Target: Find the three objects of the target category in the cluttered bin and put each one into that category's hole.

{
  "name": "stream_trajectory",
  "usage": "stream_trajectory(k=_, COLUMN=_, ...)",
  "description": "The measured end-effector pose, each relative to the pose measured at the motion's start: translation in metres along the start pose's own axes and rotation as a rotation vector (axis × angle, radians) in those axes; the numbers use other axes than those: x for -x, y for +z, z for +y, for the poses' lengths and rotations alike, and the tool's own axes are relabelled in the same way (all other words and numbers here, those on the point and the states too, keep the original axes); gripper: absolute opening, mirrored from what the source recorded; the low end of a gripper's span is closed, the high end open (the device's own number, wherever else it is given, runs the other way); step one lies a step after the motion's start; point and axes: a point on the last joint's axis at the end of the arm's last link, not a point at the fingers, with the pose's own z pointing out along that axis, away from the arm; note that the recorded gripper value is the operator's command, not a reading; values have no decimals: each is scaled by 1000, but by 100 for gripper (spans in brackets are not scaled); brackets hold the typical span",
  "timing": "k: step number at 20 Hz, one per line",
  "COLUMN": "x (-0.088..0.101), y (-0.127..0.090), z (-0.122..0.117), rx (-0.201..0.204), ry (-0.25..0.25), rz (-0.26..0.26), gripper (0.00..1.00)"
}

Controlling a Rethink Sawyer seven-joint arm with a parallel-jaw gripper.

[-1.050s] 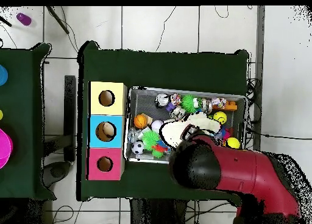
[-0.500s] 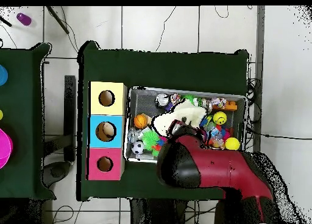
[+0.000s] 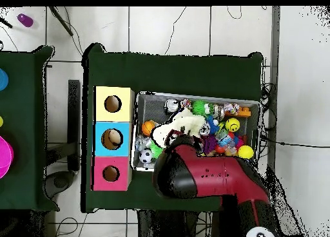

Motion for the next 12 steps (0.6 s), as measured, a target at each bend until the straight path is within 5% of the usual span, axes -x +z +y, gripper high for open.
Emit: stream_trajectory(k=12, x=-3, y=1, z=9, rx=10, ry=-14, rz=-15, gripper=0)
